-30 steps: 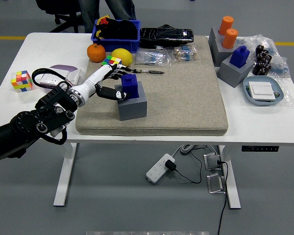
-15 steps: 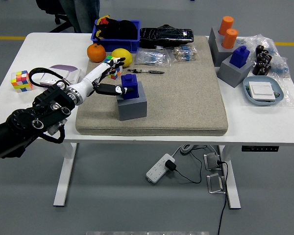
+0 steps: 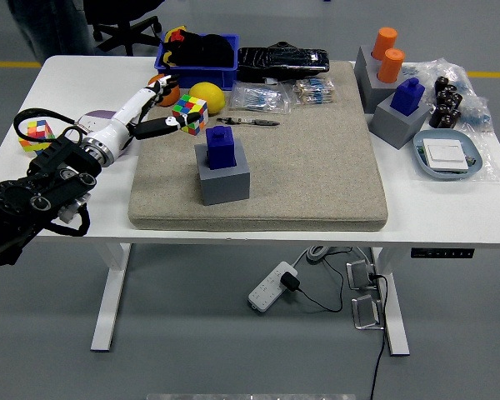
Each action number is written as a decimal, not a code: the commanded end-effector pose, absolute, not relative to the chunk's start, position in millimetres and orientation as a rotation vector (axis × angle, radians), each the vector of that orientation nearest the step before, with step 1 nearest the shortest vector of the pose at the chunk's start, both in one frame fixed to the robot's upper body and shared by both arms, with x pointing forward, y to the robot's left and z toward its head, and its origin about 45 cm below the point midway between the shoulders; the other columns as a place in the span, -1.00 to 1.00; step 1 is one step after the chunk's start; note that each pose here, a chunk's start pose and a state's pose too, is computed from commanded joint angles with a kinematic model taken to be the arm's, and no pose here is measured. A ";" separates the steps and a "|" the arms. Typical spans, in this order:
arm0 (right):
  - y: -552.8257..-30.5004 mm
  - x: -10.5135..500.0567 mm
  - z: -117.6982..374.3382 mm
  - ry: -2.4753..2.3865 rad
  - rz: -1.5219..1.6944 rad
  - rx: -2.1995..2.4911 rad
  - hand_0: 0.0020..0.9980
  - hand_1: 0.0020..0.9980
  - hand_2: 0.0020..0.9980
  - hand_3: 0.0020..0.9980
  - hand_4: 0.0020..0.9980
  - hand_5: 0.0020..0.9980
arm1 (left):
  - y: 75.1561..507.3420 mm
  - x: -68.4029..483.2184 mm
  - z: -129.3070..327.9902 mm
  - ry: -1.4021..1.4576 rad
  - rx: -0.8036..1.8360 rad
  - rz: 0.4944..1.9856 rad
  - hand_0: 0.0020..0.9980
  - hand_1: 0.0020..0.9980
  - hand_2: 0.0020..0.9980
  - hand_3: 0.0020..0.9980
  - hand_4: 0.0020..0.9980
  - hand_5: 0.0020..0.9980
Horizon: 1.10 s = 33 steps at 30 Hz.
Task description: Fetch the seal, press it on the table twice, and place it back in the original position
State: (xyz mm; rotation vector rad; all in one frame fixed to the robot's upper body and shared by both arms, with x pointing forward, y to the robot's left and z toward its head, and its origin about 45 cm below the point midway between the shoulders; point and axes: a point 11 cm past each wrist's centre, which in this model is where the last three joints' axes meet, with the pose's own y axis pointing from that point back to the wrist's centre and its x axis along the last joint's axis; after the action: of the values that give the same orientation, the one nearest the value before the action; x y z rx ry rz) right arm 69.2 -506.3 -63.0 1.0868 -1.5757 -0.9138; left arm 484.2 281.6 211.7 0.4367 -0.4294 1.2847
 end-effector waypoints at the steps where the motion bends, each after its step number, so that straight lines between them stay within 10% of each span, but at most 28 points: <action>1: -506.5 68.7 -63.0 -1.576 -0.915 1.085 0.67 0.46 0.40 0.43 0.50 0.03 | 291.3 486.2 214.7 -0.434 0.436 1.317 0.92 1.00 1.00 1.00 1.00 0.03; 18: -508.3 68.1 -62.1 -1.589 -0.918 1.080 0.67 0.46 0.40 0.43 0.50 0.03 | 437.1 479.5 240.3 -0.478 0.610 1.654 0.81 0.91 0.88 0.92 1.00 -0.06; 33: -509.1 70.2 -61.2 -1.586 -0.911 1.084 0.67 0.46 0.40 0.43 0.50 0.03 | 458.9 472.5 244.8 -0.482 0.639 1.684 0.81 0.90 0.89 0.92 1.00 -0.07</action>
State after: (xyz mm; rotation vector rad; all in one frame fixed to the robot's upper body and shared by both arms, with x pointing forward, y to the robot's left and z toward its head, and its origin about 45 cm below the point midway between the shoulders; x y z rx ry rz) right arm 70.2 -509.1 -61.2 1.0836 -1.5863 -0.9105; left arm 472.5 458.9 244.8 0.6394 -0.4822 1.6838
